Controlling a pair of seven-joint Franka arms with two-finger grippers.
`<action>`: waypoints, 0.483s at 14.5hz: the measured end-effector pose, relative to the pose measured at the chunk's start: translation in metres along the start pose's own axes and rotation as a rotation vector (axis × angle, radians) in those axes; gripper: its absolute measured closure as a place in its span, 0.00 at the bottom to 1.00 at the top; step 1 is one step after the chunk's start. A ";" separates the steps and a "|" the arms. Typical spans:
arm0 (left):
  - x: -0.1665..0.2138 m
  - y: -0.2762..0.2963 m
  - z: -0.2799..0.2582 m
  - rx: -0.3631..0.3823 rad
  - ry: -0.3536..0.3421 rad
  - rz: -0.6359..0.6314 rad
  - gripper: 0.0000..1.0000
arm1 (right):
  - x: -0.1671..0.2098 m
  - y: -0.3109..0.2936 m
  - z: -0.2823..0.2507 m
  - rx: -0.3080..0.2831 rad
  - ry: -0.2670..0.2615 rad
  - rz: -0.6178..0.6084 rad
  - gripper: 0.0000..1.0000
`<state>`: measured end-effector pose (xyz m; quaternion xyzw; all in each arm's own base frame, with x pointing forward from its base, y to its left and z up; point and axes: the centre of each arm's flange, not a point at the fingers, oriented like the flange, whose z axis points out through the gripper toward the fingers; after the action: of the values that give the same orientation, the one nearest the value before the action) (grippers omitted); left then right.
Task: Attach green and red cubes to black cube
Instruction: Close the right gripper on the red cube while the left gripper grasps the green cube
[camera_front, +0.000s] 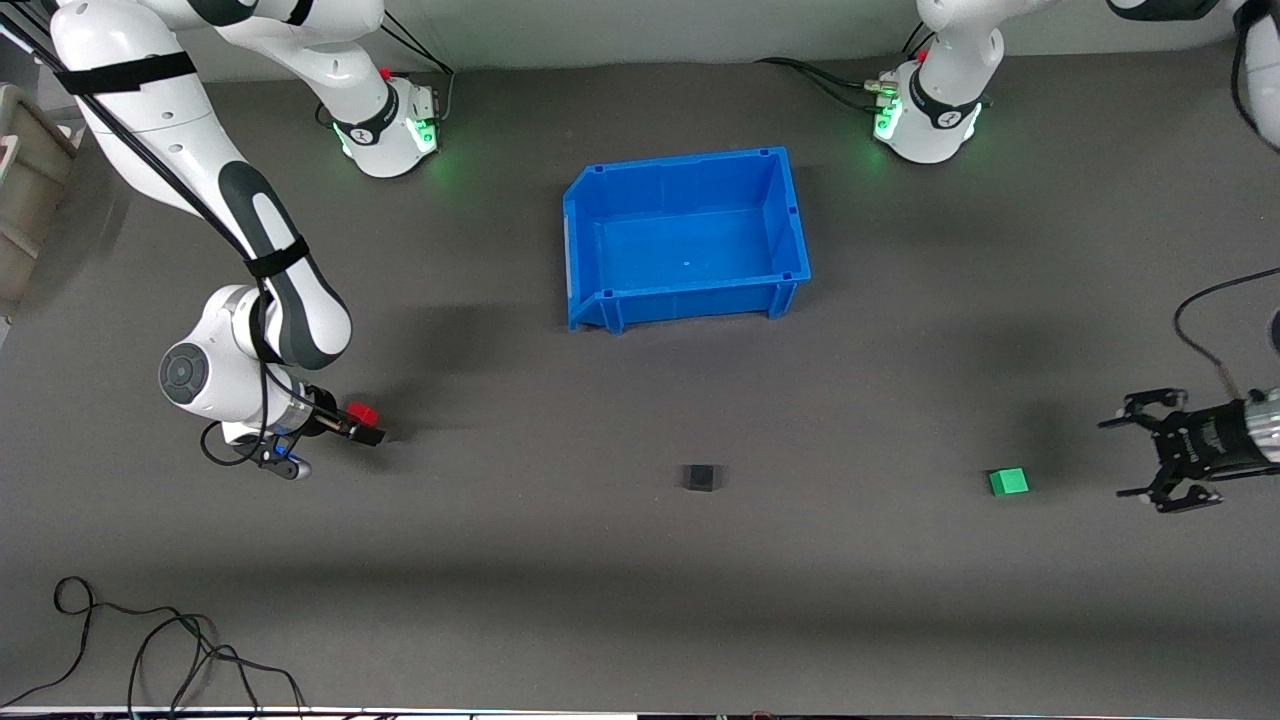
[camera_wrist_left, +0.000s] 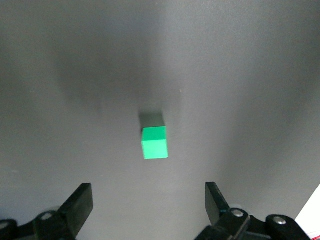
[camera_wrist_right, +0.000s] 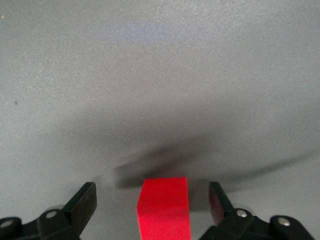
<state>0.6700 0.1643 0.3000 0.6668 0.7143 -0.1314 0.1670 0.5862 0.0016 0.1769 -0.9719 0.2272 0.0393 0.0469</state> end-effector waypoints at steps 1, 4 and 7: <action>0.006 -0.002 0.012 -0.019 -0.004 -0.022 0.00 | -0.001 0.001 0.003 -0.001 0.003 0.001 0.02; 0.015 -0.005 0.042 -0.052 -0.019 -0.068 0.00 | -0.003 0.004 0.008 -0.005 0.003 0.004 0.07; 0.012 -0.003 0.076 -0.063 -0.011 -0.073 0.00 | -0.002 0.005 0.008 -0.004 0.008 0.005 0.17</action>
<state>0.6711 0.1437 0.2254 0.6341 0.7409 -0.1183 0.1870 0.5814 -0.0008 0.1686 -0.9716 0.2297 0.0362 0.0440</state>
